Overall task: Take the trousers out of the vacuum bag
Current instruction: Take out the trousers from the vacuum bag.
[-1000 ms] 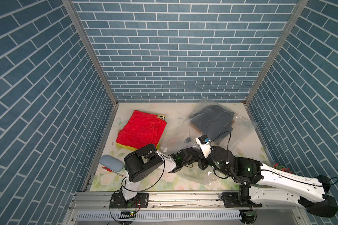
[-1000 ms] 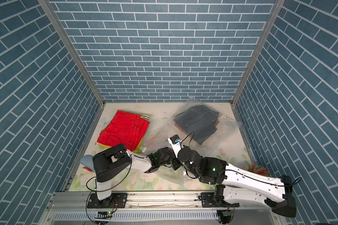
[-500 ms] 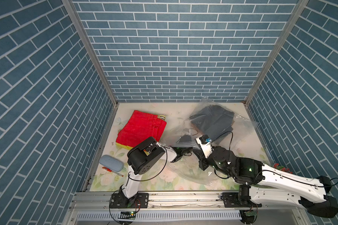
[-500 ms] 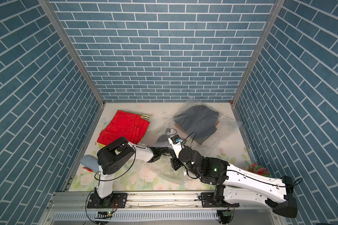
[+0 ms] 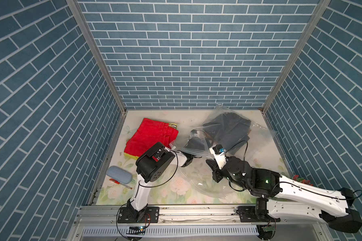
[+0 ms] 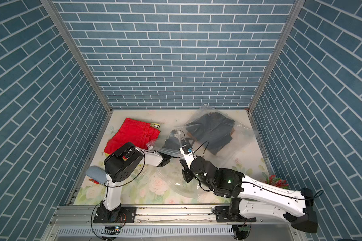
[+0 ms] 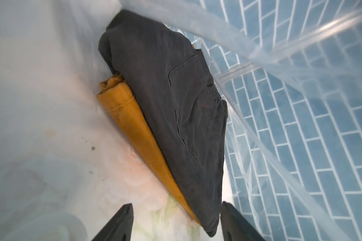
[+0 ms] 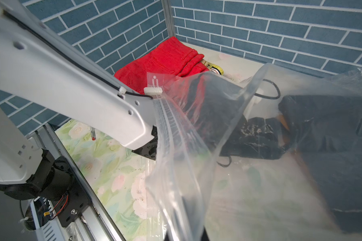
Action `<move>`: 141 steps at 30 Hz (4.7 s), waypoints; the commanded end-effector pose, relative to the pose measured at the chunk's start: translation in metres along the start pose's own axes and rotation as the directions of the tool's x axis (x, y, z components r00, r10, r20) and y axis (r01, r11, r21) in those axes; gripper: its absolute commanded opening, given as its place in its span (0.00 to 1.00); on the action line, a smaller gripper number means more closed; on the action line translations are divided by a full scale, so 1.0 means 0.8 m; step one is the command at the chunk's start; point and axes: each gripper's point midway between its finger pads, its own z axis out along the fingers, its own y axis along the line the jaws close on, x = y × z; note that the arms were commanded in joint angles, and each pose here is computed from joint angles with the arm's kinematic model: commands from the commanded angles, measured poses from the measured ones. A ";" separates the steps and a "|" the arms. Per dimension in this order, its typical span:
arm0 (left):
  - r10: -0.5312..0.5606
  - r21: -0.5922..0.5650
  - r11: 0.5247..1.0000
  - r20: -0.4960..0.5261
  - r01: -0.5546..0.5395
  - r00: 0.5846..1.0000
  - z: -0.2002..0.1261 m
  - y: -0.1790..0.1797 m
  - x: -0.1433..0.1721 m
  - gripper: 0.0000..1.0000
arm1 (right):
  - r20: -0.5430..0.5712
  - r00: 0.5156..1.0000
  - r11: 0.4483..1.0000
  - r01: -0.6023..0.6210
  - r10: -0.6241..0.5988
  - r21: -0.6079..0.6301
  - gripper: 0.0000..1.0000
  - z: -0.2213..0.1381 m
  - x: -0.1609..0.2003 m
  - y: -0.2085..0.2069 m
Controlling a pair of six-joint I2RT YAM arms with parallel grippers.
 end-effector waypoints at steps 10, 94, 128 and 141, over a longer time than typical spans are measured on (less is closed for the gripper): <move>-0.172 0.165 0.974 0.086 0.156 0.981 0.014 -0.018 -0.054 0.70 | 0.038 0.999 0.999 -0.008 0.010 -0.048 0.00 0.000 -0.023 0.017; -0.296 0.155 0.949 0.148 0.274 0.944 0.052 0.029 -0.071 0.00 | 0.060 0.997 0.995 -0.063 0.058 0.083 0.00 -0.015 -0.019 -0.020; -0.243 0.332 0.908 -0.079 0.255 0.967 -0.038 -0.073 -0.008 0.00 | -0.002 0.998 0.952 -0.057 0.060 0.300 0.00 0.003 0.011 -0.060; -0.195 0.288 0.933 -0.094 0.214 0.976 -0.081 -0.104 0.021 0.00 | -0.008 0.997 0.938 -0.065 0.072 0.341 0.00 0.007 0.020 -0.069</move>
